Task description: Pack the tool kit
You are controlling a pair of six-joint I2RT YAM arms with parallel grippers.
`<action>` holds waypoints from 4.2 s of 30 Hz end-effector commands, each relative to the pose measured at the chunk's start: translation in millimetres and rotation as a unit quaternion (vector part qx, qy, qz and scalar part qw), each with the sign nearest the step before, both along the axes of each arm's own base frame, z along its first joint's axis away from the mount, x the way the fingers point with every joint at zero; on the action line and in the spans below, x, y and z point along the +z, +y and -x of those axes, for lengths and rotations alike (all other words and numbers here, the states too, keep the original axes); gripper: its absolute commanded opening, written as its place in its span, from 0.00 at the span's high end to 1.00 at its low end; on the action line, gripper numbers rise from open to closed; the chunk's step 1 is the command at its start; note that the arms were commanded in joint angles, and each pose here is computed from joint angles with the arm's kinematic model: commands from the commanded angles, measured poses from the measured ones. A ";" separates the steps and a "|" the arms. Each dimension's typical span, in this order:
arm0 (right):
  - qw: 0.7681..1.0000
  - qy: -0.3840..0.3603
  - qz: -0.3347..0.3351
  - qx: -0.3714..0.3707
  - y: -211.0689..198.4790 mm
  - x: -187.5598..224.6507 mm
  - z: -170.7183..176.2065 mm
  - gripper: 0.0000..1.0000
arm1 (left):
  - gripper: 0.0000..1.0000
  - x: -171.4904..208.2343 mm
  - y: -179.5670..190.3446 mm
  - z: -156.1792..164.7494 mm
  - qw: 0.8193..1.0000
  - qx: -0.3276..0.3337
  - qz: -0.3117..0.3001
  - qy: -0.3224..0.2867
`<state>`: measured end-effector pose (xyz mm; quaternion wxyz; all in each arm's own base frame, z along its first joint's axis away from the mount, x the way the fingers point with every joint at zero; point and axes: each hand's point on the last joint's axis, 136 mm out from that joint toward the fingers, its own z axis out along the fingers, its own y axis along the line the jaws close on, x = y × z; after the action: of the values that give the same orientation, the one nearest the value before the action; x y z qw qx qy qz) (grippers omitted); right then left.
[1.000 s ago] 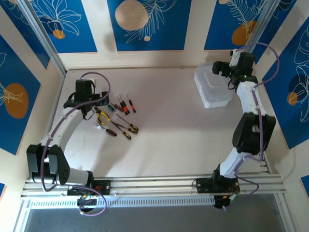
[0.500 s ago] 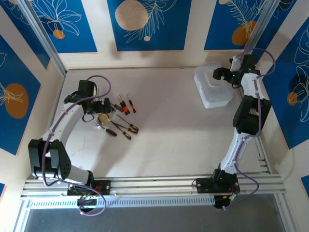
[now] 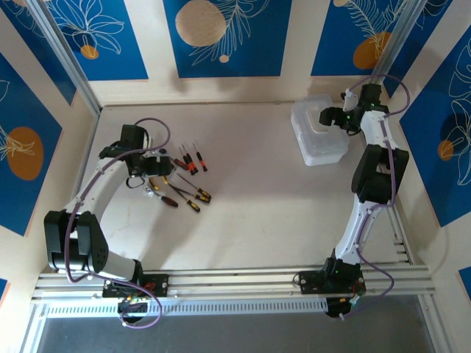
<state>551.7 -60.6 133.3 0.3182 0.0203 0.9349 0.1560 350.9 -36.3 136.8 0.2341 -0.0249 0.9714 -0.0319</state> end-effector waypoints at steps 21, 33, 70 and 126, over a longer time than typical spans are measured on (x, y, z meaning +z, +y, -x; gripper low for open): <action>0.974 0.227 0.000 -0.017 157.7 -47.4 171.0 0.33 | 0.00 -7.3 -53.4 -6.8 0.996 -0.064 0.063 -0.011; 0.966 0.260 -0.010 0.000 220.6 -76.0 249.6 0.32 | 0.00 -30.5 -134.7 2.8 0.984 -0.153 0.087 0.012; 0.911 0.190 -0.366 0.028 204.9 -84.1 236.2 0.10 | 0.00 -13.8 -182.4 -4.5 0.976 -0.200 0.077 0.025; 0.924 0.084 -0.319 0.195 282.1 78.2 226.6 0.07 | 0.00 -75.9 -200.4 -6.4 0.975 -0.199 0.061 0.073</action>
<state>329.9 216.6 195.8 0.1817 -0.0385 0.8504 0.4922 353.7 -228.9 57.0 0.1397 0.1502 0.9695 -0.1341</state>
